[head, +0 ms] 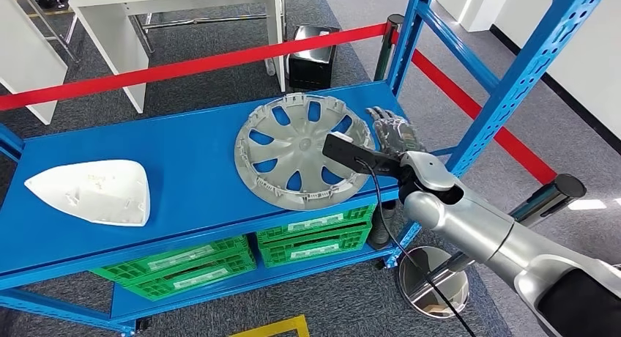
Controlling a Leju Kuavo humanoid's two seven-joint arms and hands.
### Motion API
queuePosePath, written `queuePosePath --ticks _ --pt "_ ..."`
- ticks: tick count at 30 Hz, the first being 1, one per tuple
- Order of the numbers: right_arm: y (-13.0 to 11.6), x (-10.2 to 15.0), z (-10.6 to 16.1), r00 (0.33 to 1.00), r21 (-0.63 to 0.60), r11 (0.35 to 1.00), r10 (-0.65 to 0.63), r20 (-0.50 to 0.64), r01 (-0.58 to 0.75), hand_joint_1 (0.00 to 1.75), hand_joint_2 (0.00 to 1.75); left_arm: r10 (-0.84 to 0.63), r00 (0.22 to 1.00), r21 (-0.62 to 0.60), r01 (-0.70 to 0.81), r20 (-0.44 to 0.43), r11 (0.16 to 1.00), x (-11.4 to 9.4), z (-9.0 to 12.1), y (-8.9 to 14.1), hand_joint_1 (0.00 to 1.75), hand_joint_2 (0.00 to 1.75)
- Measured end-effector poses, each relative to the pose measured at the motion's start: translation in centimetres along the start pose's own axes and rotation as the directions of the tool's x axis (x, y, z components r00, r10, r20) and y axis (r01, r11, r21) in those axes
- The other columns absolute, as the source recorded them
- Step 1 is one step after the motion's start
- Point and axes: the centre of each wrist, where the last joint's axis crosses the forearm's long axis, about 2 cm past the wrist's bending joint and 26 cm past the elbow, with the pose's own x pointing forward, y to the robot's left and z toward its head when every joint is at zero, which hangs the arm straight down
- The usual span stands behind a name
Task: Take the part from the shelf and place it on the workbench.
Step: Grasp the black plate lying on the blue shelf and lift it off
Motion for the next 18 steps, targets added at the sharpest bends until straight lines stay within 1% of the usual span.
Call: queuePosePath --ticks 9,18 --pt "1.9 3.0 -0.8 0.995 0.034 0.999 -0.039 0.091 0.036 0.0 0.0 -0.016 1.0 -0.009 0.016 0.001 1.0 0.3 0.0 -0.2 0.0 0.0" --pt "4.3 5.8 -1.2 0.987 0.093 0.995 -0.039 0.155 0.025 0.0 0.0 -0.018 1.0 -0.013 0.018 0.0 1.0 0.3 0.0 -0.4 0.0 0.0"
